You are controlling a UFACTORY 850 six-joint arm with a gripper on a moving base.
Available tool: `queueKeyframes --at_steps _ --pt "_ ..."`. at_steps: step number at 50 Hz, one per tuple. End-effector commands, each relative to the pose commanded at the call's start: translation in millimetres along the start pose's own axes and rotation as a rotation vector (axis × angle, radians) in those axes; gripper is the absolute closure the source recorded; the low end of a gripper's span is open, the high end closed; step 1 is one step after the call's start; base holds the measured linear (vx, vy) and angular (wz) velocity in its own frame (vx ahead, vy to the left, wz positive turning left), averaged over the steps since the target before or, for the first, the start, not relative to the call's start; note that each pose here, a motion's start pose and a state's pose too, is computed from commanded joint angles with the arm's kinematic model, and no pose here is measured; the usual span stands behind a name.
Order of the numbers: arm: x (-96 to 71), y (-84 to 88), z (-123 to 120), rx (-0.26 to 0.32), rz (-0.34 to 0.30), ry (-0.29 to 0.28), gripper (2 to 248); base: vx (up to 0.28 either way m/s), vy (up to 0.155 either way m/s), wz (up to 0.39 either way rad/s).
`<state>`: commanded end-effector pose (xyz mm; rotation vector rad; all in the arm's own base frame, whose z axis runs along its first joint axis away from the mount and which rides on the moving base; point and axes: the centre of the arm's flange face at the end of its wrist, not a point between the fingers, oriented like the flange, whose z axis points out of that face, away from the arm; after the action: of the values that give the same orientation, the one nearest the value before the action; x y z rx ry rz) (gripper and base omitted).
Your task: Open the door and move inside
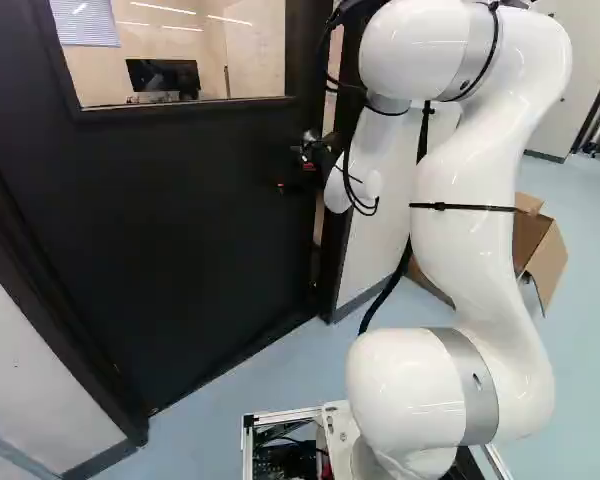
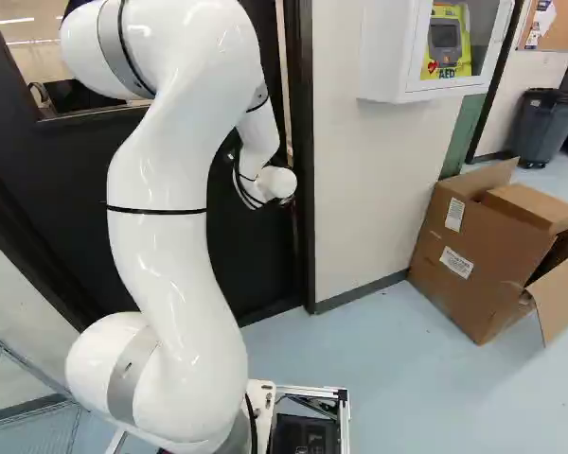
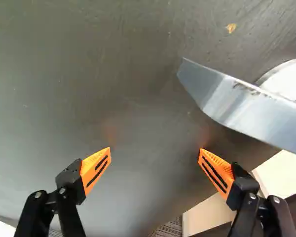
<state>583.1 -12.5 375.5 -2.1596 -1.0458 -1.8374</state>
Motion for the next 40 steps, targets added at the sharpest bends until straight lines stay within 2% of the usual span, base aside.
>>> queueKeyframes --at_steps 40 --pt "8.8 2.0 59.6 0.037 -0.038 0.049 3 0.000 0.000 0.000"
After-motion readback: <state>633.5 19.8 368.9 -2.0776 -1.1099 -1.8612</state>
